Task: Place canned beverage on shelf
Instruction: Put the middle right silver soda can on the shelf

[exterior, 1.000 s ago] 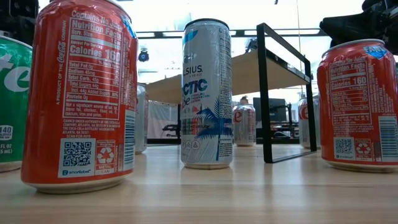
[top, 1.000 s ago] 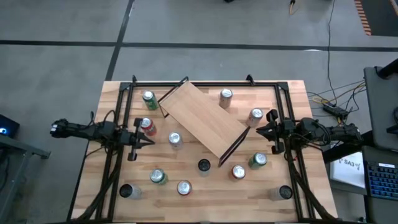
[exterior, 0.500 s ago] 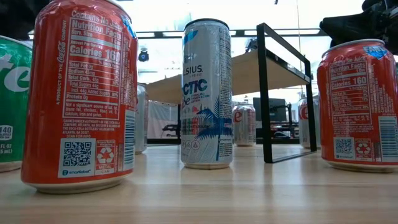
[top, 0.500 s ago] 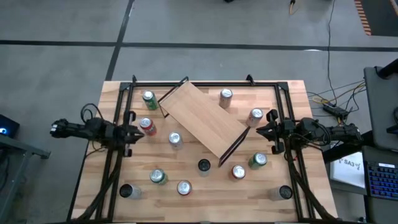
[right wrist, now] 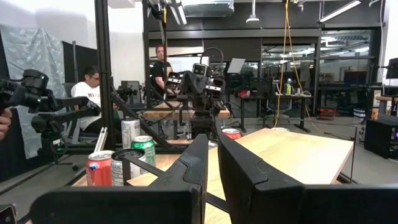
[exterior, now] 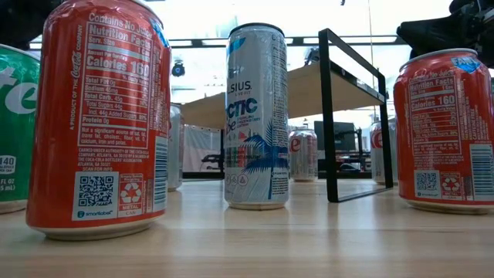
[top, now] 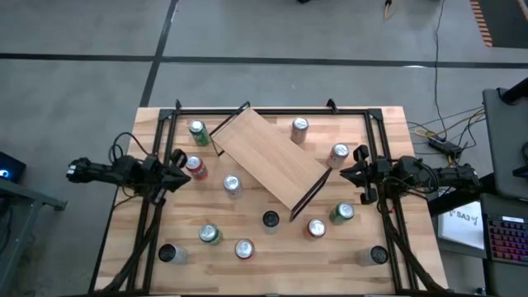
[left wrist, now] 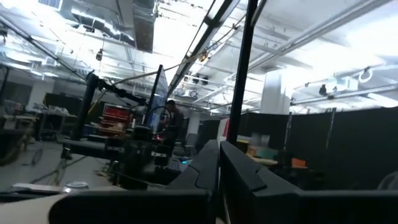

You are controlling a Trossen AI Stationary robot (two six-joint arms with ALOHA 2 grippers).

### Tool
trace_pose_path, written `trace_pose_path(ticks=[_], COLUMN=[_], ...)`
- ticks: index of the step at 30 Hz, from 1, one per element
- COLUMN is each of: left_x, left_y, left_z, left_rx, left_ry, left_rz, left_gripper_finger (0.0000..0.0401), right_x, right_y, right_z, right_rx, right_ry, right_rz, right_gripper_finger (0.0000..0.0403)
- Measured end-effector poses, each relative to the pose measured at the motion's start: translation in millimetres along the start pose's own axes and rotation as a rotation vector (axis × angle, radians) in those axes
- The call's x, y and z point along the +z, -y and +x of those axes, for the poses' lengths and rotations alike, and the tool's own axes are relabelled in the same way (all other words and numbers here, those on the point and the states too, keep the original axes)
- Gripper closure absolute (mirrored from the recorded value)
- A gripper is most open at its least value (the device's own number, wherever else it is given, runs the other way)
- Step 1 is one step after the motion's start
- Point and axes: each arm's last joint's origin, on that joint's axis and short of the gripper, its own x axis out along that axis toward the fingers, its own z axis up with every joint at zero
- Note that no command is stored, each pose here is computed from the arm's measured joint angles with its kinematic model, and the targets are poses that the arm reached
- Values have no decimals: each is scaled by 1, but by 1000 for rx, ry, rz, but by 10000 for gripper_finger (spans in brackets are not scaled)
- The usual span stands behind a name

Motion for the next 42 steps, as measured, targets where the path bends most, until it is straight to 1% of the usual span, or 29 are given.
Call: trace_pose_path(ticks=[2,7,11,14,18,21,26,29,34,42], left_x=[0,5,7,8,7,10,17,18,16,16], left_y=[0,1,1,2,2,1,1,2,1,1], left_z=[0,0,0,0,1,1,1,2,4,5], left_rx=[0,-8,-9,-11,-15,11,49,52,56,61], left_ry=[0,57,71,83,75,116,192,195,176,182], left_rz=[-4,39,77,88,-18,3,73,118,117,148], left_gripper_finger=[401,401,401,401,401,401,401,401,401,401], right_x=[0,0,0,0,0,0,1,2,4,4], right_y=[0,0,0,0,0,0,0,0,0,0], right_z=[0,0,0,0,0,0,0,0,0,0], right_rx=[0,0,0,0,0,-1,0,0,-4,-5], right_ry=[0,0,2,4,4,4,5,9,22,15], right_rz=[0,0,8,71,173,208,211,211,211,209], right_gripper_finger=[374,374,374,374,374,374,374,374,374,374])
